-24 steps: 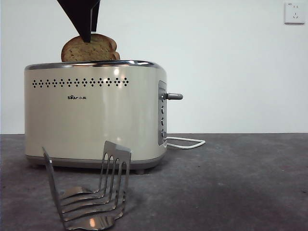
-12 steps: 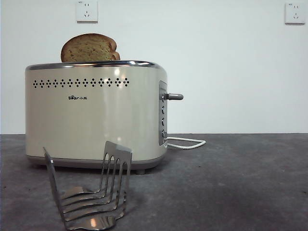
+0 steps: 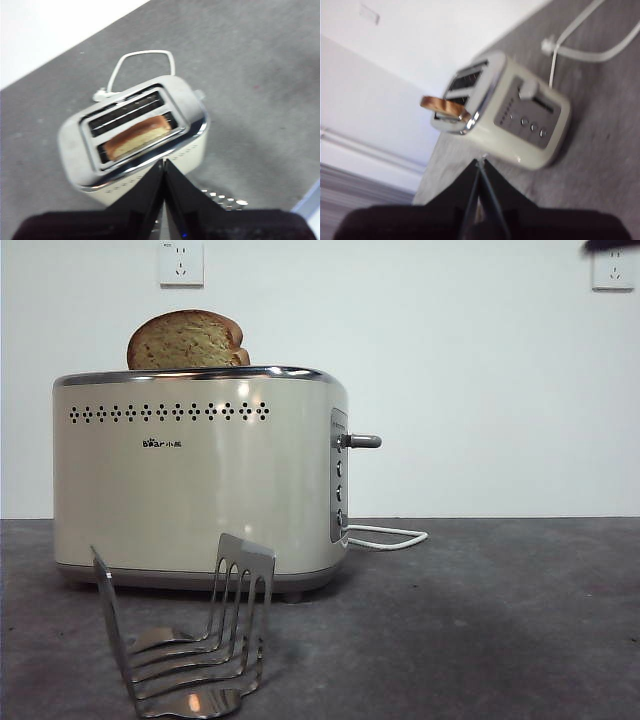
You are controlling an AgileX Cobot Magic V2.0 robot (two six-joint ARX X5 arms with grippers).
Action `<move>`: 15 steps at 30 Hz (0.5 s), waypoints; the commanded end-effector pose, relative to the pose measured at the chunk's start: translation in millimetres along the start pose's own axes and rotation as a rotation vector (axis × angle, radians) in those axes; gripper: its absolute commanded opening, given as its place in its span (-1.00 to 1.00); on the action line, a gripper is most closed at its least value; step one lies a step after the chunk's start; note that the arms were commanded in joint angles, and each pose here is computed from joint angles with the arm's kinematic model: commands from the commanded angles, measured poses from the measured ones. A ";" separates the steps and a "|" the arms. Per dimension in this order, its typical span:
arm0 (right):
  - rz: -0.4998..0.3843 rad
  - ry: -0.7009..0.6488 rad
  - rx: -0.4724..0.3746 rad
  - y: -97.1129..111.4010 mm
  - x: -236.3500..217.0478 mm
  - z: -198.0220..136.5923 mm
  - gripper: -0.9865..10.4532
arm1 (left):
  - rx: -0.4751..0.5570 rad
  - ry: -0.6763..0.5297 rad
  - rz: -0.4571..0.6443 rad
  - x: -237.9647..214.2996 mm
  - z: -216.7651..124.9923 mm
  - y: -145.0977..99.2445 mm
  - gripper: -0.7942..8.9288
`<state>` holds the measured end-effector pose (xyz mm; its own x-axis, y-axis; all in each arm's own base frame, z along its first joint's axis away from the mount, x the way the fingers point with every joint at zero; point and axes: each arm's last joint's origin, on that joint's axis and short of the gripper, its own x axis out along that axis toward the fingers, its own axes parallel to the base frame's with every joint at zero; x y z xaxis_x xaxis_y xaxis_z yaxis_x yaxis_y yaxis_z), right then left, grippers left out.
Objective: Pick up a slice of bread from the rack,put the bread on the toaster,press the button
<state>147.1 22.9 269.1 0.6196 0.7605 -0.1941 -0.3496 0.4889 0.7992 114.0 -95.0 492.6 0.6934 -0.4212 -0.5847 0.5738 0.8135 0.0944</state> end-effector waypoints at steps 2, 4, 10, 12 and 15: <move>0.007 0.114 0.103 -19.0 28.8 15.6 -0.83 | -0.042 -0.007 -0.080 -3.4 -1.8 -2.1 -0.85; 0.004 0.161 0.118 -22.7 44.0 23.0 -0.83 | -0.046 -0.006 -0.112 -4.8 -4.3 -2.9 -0.85; 0.003 0.250 0.080 -17.2 94.1 48.4 -0.83 | -0.059 0.080 -0.124 7.1 -30.0 -5.4 -0.85; -0.013 0.258 0.063 -13.6 112.7 56.3 -0.83 | -0.069 0.124 -0.109 13.9 -43.4 -6.1 -0.85; -0.040 0.262 0.051 -11.4 136.5 65.5 -0.83 | -0.075 0.170 -0.049 21.5 -59.1 -5.0 -0.85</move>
<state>276.3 89.3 272.4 0.4279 0.8313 -0.3547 -0.2782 0.4945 0.8234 100.8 -86.1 436.1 0.5696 -0.4114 -0.7116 0.5898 0.8075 0.0053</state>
